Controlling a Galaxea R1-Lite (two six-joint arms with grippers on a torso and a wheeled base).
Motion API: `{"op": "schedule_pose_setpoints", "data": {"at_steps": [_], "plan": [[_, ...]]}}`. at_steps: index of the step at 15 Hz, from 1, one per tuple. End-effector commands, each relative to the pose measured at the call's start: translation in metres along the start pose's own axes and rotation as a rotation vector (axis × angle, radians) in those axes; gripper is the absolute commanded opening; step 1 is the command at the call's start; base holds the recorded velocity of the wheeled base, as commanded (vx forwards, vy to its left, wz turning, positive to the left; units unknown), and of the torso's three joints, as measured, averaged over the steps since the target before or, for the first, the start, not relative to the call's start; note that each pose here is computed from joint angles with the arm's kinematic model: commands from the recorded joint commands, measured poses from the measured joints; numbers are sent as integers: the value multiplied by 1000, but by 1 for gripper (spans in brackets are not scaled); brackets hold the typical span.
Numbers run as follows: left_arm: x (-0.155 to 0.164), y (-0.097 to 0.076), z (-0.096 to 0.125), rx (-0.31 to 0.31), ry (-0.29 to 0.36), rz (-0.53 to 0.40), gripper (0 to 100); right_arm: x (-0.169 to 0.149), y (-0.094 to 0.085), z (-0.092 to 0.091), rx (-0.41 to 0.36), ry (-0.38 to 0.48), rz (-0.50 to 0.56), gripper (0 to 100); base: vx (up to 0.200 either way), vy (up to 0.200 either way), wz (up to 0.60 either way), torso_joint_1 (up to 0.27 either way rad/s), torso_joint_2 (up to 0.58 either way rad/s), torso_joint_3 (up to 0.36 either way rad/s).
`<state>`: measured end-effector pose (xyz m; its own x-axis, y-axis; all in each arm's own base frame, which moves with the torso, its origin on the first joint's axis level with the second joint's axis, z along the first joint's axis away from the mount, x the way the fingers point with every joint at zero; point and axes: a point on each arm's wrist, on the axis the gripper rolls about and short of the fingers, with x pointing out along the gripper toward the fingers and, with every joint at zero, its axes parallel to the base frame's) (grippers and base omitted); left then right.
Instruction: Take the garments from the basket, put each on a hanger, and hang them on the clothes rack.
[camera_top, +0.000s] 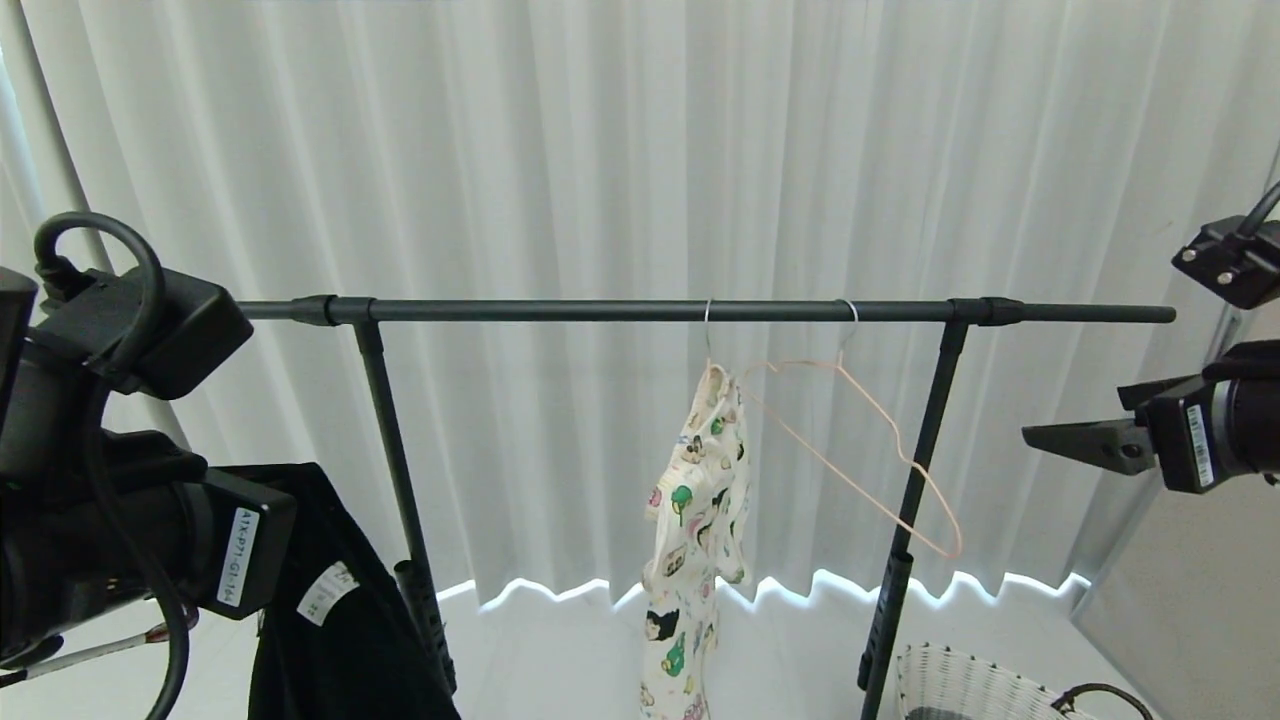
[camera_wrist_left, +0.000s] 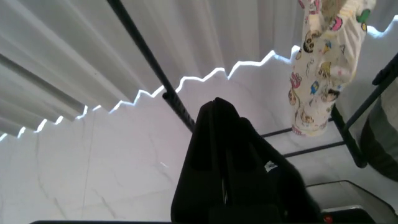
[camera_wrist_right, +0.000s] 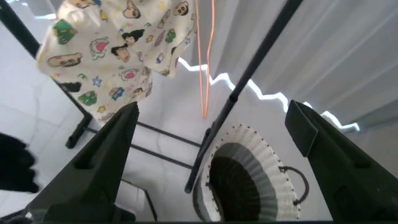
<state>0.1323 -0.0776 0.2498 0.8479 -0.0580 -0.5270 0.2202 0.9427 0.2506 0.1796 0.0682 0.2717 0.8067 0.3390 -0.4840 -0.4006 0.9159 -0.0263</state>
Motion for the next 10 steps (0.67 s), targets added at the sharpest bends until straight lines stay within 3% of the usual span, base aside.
{"op": "schedule_pose_setpoints", "data": {"at_steps": [1,6,10], "plan": [[0,0,0,1,1,0,0,17,-2,0,2,27,-4,100,200,0,0,2,7,2],[0,-1,1,-1,-8,0,0,46,-2,-6,-19,76,19,100,200,0,0,2,4,1],[-3,1,5,0,-70,3,0,91,0,-32,-26,133,49,100,0,0,0,0,0,0]]}}
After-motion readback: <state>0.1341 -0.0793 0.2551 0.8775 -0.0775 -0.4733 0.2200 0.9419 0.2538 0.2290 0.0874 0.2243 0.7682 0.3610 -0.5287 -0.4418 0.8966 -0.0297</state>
